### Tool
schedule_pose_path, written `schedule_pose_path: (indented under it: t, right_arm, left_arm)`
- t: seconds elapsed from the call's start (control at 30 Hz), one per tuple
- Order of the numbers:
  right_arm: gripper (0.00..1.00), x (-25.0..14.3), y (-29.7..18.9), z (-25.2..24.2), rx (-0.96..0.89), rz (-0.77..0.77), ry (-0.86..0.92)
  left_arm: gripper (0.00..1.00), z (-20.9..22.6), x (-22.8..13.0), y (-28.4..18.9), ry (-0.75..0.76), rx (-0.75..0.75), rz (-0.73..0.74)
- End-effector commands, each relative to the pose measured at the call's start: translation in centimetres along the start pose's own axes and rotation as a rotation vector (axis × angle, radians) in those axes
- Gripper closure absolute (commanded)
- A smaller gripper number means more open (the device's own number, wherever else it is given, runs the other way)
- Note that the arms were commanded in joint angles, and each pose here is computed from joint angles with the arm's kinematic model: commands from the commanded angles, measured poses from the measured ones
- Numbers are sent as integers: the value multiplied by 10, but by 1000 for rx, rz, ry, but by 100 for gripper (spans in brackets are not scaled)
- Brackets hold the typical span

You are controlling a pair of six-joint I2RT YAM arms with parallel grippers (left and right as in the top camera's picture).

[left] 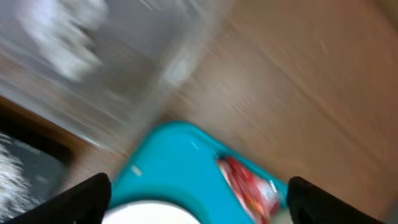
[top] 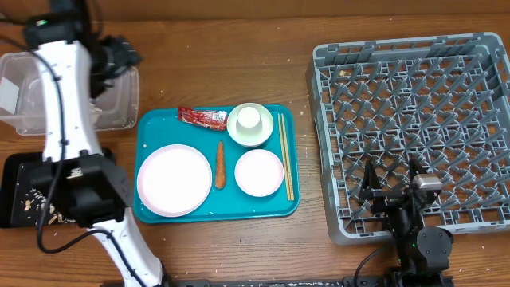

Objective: Sort waste into correct bins and load items into the dishwasher
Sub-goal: 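Carry the tissue left and drop it into the clear bin, then reach the left gripper to the red snack wrapper and grasp it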

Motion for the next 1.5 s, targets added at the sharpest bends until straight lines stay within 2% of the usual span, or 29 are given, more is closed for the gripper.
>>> schedule_pose_path:
  t: [0.0, 0.2, 0.4, 0.57, 0.83, 1.07, 1.2, 1.33, 1.43, 1.47]
  right_arm:
    - [0, -2, 0, -1, -7, -3, 3]
    - [0, -2, 0, -1, -7, -2, 3]
    - [0, -2, 0, -1, -7, -3, 3]
    - [0, -2, 0, -1, -7, -2, 3]
    - [0, -2, 0, -1, -7, -2, 3]
    - [0, -2, 0, -1, -7, -2, 3]
    - [0, -2, 0, -1, -7, -2, 3]
    - [0, -2, 0, -1, -7, -2, 3]
    - [0, -2, 0, -1, -7, -2, 3]
    - [0, -2, 0, -1, -7, -2, 3]
  left_arm:
    - [0, -41, -35, 0, 58, -58, 91]
    - [0, -69, -82, 31, -1, 75, 130]
    - [0, -78, -112, 68, -75, 115, 171]
    - [0, -72, -121, 86, -171, 148, 186]
    - [0, -66, -130, 118, -203, 128, 194]
    - [1, -54, -145, 147, -291, 137, 208]
    - [17, -50, -149, 159, -292, 124, 201]
    - [23, -51, -149, 164, -292, 100, 190]
    - [39, -51, -149, 165, -292, 95, 187]
    - [50, -52, -149, 165, -292, 94, 187]
Point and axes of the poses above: each gripper's point midway between its finger pads, its own y axis out along the fingers, its own z axis along the line the jaws close on, x = y × z, the point moved 8 cm from there along -y, back along the fingers
